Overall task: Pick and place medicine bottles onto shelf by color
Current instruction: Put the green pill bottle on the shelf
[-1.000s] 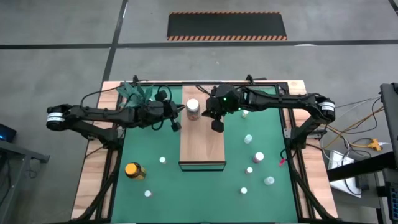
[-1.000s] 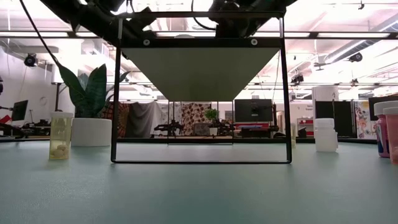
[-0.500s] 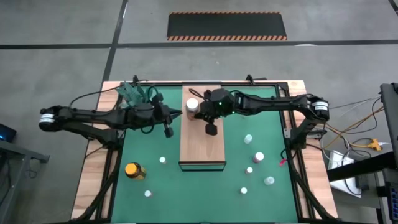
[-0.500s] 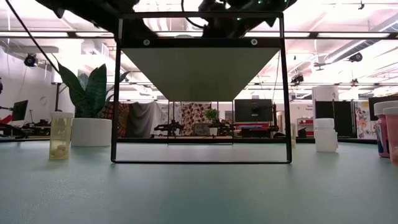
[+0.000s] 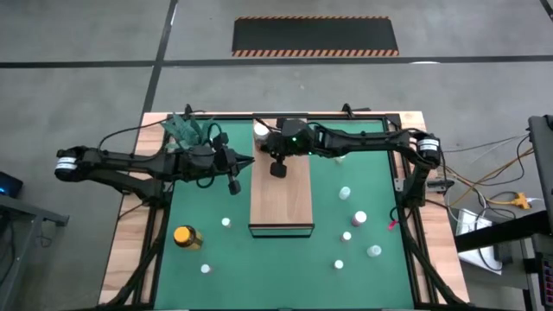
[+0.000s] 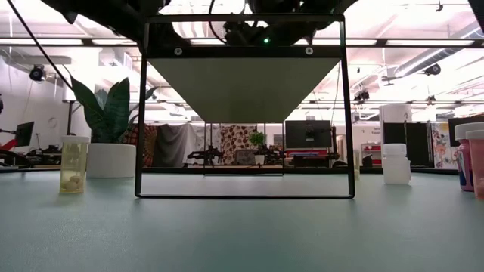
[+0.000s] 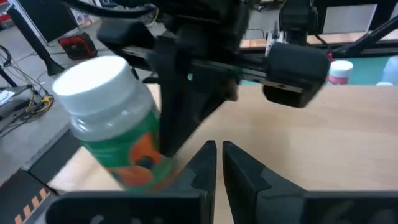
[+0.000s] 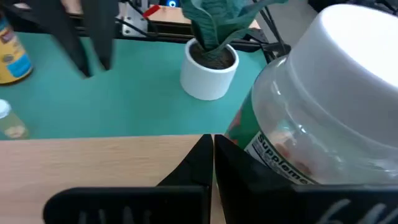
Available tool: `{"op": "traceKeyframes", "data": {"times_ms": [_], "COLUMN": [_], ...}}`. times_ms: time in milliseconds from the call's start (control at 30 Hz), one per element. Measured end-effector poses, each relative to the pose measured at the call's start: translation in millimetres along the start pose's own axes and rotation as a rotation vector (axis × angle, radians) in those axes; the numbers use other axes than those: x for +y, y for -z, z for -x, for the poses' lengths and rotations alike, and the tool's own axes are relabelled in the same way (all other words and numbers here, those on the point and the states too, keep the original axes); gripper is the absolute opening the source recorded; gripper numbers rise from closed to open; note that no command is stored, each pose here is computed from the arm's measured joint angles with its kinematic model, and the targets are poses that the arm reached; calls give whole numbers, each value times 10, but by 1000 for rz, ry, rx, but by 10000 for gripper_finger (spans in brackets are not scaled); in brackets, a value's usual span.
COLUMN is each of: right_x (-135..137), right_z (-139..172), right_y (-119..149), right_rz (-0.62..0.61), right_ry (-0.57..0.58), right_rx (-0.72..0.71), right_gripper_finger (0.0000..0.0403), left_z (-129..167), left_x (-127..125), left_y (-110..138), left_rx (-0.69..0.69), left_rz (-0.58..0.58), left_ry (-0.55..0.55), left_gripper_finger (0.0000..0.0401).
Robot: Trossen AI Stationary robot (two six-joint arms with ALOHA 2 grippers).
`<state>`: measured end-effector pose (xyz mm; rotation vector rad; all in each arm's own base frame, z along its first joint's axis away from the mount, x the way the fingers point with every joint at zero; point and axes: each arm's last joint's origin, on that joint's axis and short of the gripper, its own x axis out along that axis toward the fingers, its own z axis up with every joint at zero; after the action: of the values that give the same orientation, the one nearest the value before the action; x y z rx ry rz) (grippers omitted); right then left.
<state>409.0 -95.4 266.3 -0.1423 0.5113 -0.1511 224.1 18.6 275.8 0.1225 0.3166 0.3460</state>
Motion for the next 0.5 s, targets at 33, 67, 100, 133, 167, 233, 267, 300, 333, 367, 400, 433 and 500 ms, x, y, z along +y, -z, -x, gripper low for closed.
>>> {"op": "traceKeyframes", "data": {"times_ms": [33, 67, 100, 133, 167, 233, 267, 300, 333, 367, 400, 433, 500], "right_x": [-28, -56, -87, -118, -144, -185, -206, -225, -239, -260, -279, -299, -330], "right_z": [-14, -33, -35, -34, -31, -25, -13, -4, 0, 6, 9, 12, 11], "right_y": [0, -1, -12, -11, -7, -11, -11, -8, -8, -8, -4, -1, 11], "right_rz": [-3, -5, -8, -11, -8, 0, 0, 3, 9, 10, 10, 9, 16], "right_ry": [6, 16, 33, 48, 56, 64, 68, 71, 74, 78, 82, 86, 92], "right_rx": [1, 2, -1, 3, 6, 1, 3, 7, 6, 4, 5, 6, 9], "right_gripper_finger": [9, 9, 9, 9, 9, 9, 9, 9, 9, 9, 9, 9, 9], "left_z": [-3, -5, -6, -7, -7, -4, -4, -3, -3, -2, -3, -3, -3], "left_x": [-2, -3, -5, -5, -7, -14, -16, -20, -21, -21, -22, -22, -22], "left_y": [8, 21, 31, 33, 40, 61, 72, 79, 87, 93, 95, 98, 98], "left_rx": [2, 6, 10, 9, 10, 13, 16, 17, 18, 19, 19, 20, 19], "left_rz": [2, 8, 20, 23, 30, 45, 46, 53, 64, 69, 74, 76, 77], "left_ry": [0, 0, 1, 1, 2, 4, 5, 7, 7, 7, 7, 7, 7], "left_gripper_finger": [11, 11, 11, 11, 11, 11, 11, 11, 11, 11, 11, 11, 11]}}
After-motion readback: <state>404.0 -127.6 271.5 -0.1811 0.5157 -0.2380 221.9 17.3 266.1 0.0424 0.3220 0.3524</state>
